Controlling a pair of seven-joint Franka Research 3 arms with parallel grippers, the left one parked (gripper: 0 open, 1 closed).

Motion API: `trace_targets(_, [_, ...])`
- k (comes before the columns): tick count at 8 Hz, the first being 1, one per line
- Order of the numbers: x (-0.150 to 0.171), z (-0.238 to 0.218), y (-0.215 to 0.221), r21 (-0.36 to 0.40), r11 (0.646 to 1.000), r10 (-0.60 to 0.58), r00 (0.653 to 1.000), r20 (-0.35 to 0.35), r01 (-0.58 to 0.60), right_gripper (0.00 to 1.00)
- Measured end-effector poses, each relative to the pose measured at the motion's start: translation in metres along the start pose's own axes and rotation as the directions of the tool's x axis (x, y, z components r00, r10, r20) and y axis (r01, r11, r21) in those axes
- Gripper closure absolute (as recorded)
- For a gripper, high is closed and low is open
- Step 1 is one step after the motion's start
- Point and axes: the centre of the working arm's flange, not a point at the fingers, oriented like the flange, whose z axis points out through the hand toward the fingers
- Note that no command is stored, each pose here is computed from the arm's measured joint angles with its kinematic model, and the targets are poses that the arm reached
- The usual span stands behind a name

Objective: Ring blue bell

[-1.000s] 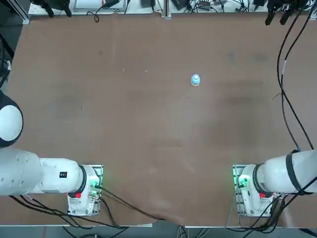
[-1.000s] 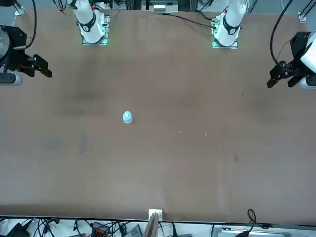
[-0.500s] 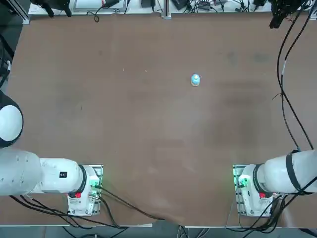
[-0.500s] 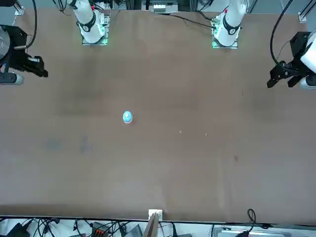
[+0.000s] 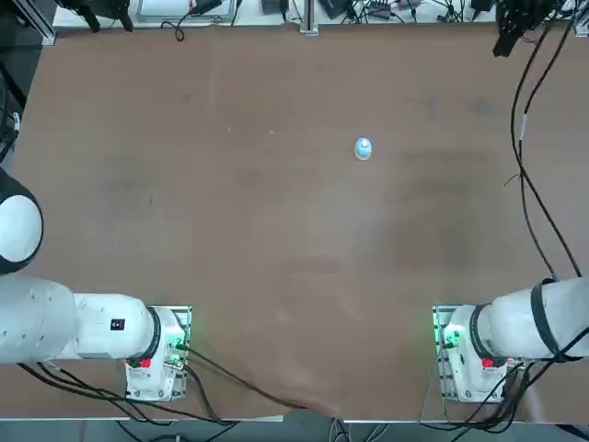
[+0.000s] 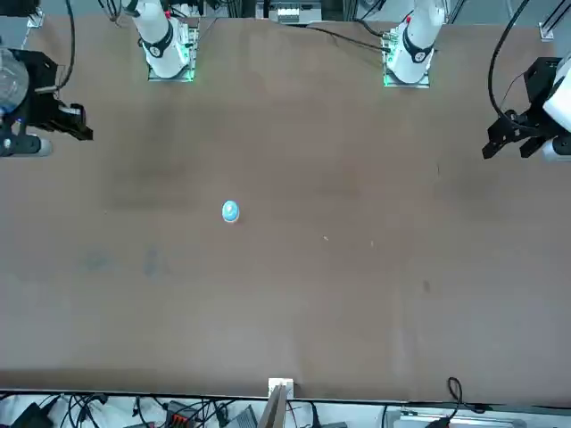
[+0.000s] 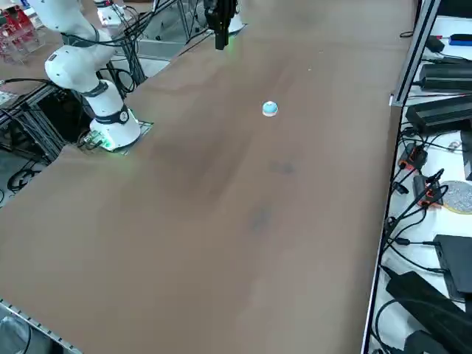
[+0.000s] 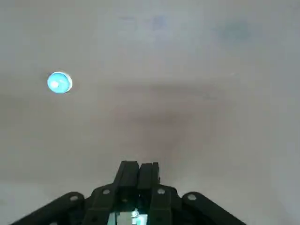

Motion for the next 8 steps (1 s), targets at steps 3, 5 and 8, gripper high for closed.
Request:
trace_targets(3, [0.019, 0.045, -0.073, 0.032, 0.997, 0.069, 0.996, 0.060, -0.071, 0.99])
trace_targets(5, [0.027, 0.075, -0.105, 0.050, 0.992, 0.113, 0.993, 0.037, -0.115, 0.99])
trace_targets(8, [0.026, 0.129, -0.157, 0.063, 0.984, 0.169, 0.985, -0.029, -0.167, 0.99])
